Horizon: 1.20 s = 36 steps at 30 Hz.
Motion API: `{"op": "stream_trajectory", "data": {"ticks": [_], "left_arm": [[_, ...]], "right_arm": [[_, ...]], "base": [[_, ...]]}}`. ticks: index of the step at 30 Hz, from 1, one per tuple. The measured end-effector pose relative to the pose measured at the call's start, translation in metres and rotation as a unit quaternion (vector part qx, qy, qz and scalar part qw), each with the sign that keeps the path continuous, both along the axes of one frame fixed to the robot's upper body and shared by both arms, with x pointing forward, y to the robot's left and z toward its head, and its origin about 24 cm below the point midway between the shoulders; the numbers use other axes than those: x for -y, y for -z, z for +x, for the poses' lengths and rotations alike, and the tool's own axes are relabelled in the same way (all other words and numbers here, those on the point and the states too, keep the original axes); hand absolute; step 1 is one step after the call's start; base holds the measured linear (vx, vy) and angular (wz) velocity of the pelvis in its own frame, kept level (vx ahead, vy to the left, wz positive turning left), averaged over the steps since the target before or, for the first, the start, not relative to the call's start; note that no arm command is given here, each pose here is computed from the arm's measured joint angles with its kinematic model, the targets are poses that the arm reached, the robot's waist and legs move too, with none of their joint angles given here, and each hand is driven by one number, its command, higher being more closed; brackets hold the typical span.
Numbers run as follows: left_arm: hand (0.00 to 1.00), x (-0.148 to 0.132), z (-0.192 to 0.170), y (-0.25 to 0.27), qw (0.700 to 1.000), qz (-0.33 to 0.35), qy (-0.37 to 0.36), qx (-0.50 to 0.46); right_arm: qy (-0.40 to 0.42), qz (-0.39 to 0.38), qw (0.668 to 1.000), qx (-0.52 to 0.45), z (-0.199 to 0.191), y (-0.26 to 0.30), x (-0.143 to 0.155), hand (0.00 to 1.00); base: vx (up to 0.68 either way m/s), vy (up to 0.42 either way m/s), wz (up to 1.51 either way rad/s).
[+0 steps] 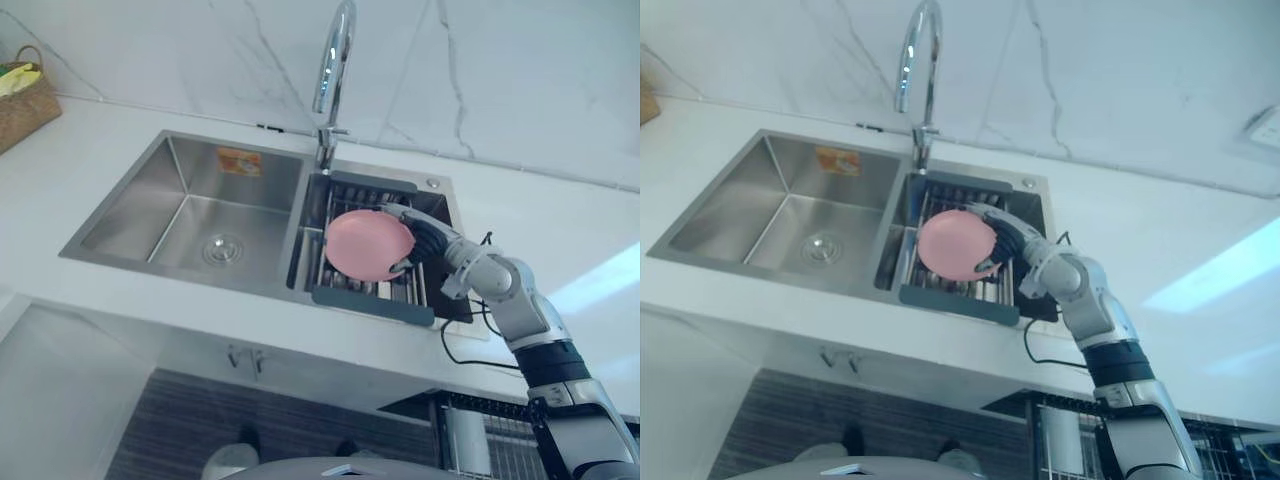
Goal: Walk over to the sink, pick up the cup, carry it to the dishwasher, place the cup inside the dishwasher, then close the dishwasher door
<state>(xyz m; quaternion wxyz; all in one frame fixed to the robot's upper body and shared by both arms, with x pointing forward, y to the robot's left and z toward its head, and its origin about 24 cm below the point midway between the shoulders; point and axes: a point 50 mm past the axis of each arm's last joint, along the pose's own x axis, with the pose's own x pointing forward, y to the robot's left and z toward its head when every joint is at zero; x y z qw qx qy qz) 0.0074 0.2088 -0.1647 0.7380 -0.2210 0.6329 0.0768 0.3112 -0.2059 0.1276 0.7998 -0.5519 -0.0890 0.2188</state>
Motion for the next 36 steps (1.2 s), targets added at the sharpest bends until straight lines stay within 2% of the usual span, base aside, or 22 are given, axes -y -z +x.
{"op": "stream_trajectory", "data": {"ticks": [6, 25, 30, 36], "left_arm": [[0.0, 0.002, -0.004, 0.001, 0.999, 0.014, 0.016, -0.027], [0.0, 0.002, -0.005, 0.0, 0.999, 0.016, 0.007, -0.047], [0.0, 0.002, -0.004, 0.0, 0.999, 0.015, 0.007, -0.046], [0.0, 0.002, -0.004, 0.0, 0.999, 0.016, 0.008, -0.042]], "right_arm": [[0.015, -0.047, 0.999, 0.021, 0.001, 0.003, 0.001, 0.0], [0.068, -0.136, 0.988, -0.038, 0.002, 0.064, 0.015, 0.0], [0.067, -0.145, 0.987, -0.021, 0.001, 0.077, 0.007, 0.0], [0.091, -0.169, 0.981, 0.002, 0.001, 0.082, 0.014, 0.0]], "base": [[0.0, 0.0, 0.0], [0.01, 0.004, 0.07], [0.01, 0.009, 0.07], [0.01, 0.015, 0.11]]}}
